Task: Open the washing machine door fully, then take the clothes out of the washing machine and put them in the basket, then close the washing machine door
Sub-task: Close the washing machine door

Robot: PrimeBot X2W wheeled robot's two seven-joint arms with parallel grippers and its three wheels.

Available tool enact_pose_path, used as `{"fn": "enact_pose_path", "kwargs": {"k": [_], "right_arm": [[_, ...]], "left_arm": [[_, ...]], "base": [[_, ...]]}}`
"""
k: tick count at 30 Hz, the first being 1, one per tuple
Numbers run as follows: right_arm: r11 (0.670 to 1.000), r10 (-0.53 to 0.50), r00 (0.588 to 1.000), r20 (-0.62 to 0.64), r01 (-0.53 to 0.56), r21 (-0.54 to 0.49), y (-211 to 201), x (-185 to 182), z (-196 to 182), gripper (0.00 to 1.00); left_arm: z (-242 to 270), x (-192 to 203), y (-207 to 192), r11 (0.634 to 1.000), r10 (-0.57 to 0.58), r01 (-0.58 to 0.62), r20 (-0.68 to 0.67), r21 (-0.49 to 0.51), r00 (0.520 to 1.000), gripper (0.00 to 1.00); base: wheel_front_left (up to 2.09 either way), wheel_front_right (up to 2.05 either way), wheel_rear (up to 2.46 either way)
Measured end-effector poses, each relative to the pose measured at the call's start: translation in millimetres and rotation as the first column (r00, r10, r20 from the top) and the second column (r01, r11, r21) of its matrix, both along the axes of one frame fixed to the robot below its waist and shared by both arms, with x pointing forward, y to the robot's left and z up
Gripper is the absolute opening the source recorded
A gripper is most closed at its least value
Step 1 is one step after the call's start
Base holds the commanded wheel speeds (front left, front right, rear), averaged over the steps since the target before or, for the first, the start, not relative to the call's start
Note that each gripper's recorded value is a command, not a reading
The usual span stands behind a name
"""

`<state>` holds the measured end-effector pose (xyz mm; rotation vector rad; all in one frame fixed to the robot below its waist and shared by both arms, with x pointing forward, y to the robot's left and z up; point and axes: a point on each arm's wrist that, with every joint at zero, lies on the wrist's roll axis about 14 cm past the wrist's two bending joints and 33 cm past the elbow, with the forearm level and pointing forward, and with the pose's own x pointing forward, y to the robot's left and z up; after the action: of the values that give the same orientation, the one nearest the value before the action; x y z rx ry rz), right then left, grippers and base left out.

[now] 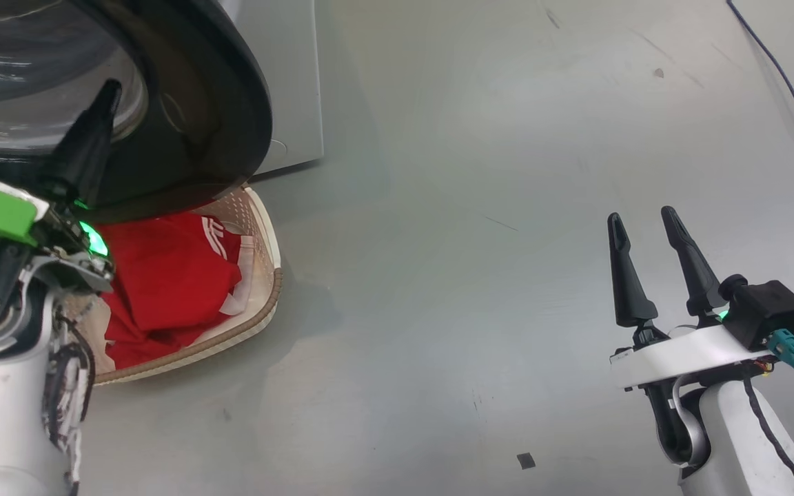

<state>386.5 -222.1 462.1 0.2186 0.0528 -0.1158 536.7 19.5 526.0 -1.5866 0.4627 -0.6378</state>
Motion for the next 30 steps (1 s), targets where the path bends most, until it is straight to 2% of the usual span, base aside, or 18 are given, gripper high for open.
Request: {"fn": "enact_pose_path", "kwargs": {"k": [8,9,10,11,16,22,24,30], "right_arm": [[0.998,0.054,0.998,0.023,-0.054,-0.022,10.8,8.6,5.5,1.0],[0.998,0.061,0.998,0.026,-0.061,-0.025,12.7,9.5,6.2,1.0],[0.998,0.061,0.998,0.026,-0.061,-0.025,12.7,9.5,6.2,1.0],[0.996,0.084,0.996,0.032,-0.083,-0.028,19.3,11.4,6.9,1.0],[0.993,0.115,0.993,0.034,-0.114,-0.025,28.7,13.4,6.3,1.0],[0.987,0.162,0.986,0.042,-0.161,-0.025,43.4,17.2,7.3,1.0],[0.984,0.178,0.983,0.048,-0.177,-0.026,48.8,18.9,9.2,1.0],[0.977,0.211,0.975,0.062,-0.21,-0.024,60.1,19.7,13.2,1.0]], "left_arm": [[-33.2,-28.2,35.2,0.991,0.13,-0.131,-0.108,-0.004,0.986,0.0],[-36.3,-31.8,39.1,0.989,0.147,-0.149,-0.121,-0.004,0.982,0.06],[-36.3,-31.8,39.1,0.989,0.147,-0.149,-0.121,-0.004,0.982,0.69],[-44.2,-44.5,47.8,0.983,0.18,-0.182,-0.148,0.002,0.972,0.98],[-47.8,-54.9,66.1,0.968,0.249,-0.249,-0.165,0.018,0.954,1.0],[-33.0,-62.3,96.5,0.929,0.37,-0.369,-0.126,0.03,0.921,1.0],[-19.2,-63.0,109.3,0.909,0.417,-0.416,-0.078,0.038,0.905,1.0],[14.7,-71.6,126.9,0.844,0.501,-0.514,0.114,0.153,0.858,1.0]], "base": [[0.0,0.0,0.0],[0.0,0.0,0.0],[0.0,0.0,0.0],[0.0,0.0,0.0],[0.0,0.0,0.0],[0.0,0.0,0.0],[0.0,0.0,0.0],[0.0,0.0,0.0]]}}
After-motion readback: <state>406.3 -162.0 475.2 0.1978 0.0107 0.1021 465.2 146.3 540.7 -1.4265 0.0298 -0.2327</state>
